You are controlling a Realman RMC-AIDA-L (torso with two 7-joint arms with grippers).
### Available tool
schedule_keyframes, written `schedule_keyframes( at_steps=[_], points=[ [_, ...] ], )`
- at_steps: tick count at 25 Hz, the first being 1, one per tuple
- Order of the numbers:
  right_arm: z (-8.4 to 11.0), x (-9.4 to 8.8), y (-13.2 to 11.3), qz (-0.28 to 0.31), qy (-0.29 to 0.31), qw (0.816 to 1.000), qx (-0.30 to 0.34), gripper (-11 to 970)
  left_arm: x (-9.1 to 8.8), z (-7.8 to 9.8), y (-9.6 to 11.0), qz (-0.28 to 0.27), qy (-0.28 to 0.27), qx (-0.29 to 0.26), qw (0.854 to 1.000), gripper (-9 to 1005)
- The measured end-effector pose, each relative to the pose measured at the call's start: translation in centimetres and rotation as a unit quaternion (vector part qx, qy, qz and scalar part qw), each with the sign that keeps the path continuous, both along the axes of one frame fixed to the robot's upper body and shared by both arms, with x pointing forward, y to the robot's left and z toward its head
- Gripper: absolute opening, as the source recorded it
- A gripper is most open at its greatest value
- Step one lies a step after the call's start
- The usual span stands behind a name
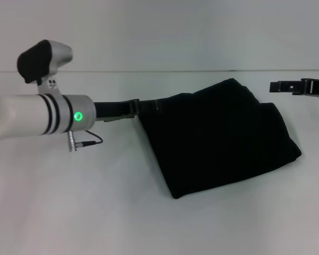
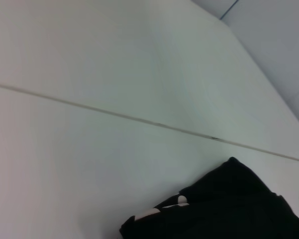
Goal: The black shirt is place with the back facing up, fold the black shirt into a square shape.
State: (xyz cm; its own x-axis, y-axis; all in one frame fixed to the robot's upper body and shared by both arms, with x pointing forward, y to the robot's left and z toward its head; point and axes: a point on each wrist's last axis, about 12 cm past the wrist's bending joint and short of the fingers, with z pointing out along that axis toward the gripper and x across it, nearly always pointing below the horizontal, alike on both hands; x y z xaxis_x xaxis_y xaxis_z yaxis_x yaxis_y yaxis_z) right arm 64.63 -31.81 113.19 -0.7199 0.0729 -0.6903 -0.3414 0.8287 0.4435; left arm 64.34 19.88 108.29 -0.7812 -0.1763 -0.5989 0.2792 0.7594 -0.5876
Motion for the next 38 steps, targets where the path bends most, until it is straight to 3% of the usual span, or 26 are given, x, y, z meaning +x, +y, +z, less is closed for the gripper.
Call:
schedule_keyframes(
  at_steps=[8,16,26,38],
  points=[
    [0.3,0.5,1.0,0.019,-0.017,1.0,-0.013,900,1.1,-0.4,-1.2,0.036,-0.006,0.031,0.999,923],
    [0.5,0.6,1.1,0.024,-0.024,0.999,-0.018,900,0.8,-1.1,-1.4,0.056,0.001,0.033,0.998,900],
    [0.3,0.4,1.5,0.029,-0.02,0.999,-0.012,900,0.5,-1.2,-3.1,0.037,0.006,0.024,0.999,870],
    [0.2,0.4,1.6,0.031,-0.022,0.999,-0.014,899,0.0,-1.6,-2.9,0.007,-0.014,0.048,0.999,835]
  ],
)
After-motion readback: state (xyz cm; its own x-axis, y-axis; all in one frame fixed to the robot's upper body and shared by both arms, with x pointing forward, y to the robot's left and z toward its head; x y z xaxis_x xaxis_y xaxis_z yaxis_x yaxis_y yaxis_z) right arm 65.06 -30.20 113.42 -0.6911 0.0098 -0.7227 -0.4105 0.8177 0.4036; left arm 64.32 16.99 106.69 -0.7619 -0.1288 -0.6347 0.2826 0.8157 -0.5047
